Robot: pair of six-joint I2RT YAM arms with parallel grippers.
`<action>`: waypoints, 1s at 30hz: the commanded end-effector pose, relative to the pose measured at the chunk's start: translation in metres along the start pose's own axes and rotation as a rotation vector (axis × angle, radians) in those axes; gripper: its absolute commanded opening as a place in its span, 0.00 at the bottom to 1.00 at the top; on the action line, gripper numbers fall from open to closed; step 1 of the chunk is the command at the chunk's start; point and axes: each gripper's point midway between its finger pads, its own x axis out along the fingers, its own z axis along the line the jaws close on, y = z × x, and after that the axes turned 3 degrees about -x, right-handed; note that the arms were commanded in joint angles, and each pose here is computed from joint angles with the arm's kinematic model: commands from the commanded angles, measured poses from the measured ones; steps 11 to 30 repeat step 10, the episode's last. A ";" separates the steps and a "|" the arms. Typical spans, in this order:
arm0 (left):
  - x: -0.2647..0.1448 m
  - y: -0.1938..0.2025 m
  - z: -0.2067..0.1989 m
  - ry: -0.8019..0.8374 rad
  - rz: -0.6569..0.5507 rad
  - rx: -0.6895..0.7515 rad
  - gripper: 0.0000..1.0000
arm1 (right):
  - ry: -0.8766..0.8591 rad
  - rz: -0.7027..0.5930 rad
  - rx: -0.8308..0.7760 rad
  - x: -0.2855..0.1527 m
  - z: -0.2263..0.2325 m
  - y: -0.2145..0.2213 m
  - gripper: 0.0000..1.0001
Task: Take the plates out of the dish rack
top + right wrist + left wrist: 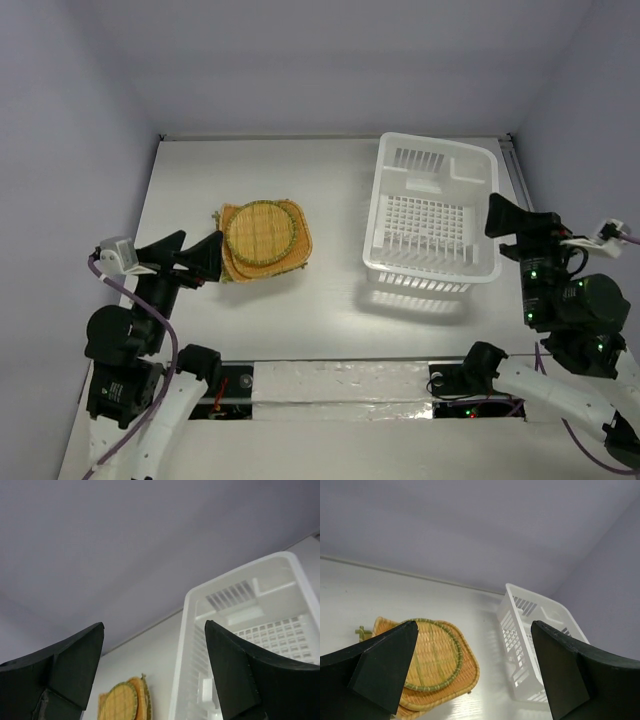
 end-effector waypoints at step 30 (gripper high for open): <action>0.012 -0.011 0.002 -0.018 -0.047 0.023 0.97 | 0.114 0.051 -0.144 0.002 -0.028 0.034 0.89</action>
